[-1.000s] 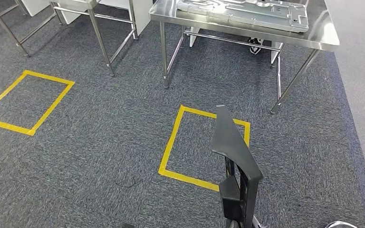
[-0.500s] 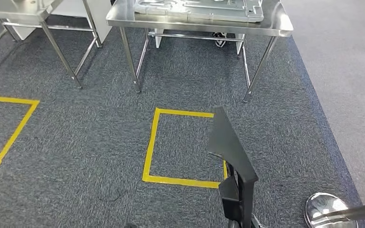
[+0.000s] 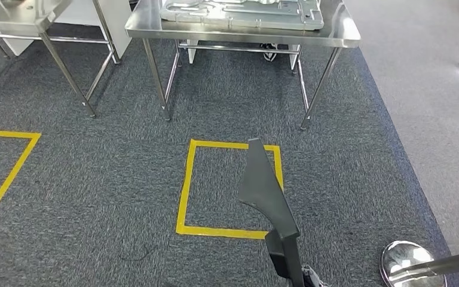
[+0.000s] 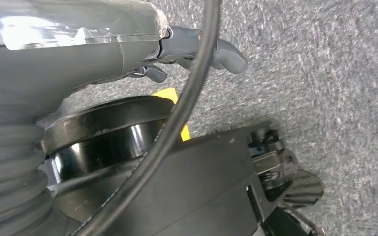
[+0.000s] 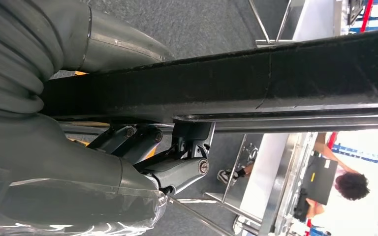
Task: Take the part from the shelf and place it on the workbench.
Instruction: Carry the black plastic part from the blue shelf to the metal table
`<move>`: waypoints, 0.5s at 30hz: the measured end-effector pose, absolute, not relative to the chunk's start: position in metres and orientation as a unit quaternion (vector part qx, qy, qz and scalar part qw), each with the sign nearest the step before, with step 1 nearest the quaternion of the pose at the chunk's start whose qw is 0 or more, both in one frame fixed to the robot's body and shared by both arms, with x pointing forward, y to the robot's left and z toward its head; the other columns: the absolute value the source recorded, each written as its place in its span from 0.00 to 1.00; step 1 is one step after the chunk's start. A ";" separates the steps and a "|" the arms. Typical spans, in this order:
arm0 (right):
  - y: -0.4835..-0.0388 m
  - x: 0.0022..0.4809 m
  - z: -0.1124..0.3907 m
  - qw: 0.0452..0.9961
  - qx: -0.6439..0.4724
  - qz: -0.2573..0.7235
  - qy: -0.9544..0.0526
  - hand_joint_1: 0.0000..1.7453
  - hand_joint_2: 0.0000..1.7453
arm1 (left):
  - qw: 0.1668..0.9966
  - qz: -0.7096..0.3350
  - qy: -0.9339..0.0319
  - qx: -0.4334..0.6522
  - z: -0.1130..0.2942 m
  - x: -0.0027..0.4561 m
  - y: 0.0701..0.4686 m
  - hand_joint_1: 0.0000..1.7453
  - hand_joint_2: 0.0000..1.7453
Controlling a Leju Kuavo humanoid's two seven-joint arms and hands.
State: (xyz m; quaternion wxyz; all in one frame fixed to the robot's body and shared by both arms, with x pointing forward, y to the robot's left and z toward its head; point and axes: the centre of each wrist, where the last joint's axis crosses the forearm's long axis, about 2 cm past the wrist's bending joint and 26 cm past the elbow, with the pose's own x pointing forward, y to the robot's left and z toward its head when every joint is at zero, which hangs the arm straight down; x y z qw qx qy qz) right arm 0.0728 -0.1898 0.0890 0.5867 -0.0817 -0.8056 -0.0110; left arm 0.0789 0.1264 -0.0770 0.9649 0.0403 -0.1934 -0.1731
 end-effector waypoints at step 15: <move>-0.188 0.073 0.089 0.592 -0.087 -0.014 -0.801 1.00 1.00 | 0.966 -0.174 -0.186 0.043 -0.078 0.079 0.128 0.00 1.00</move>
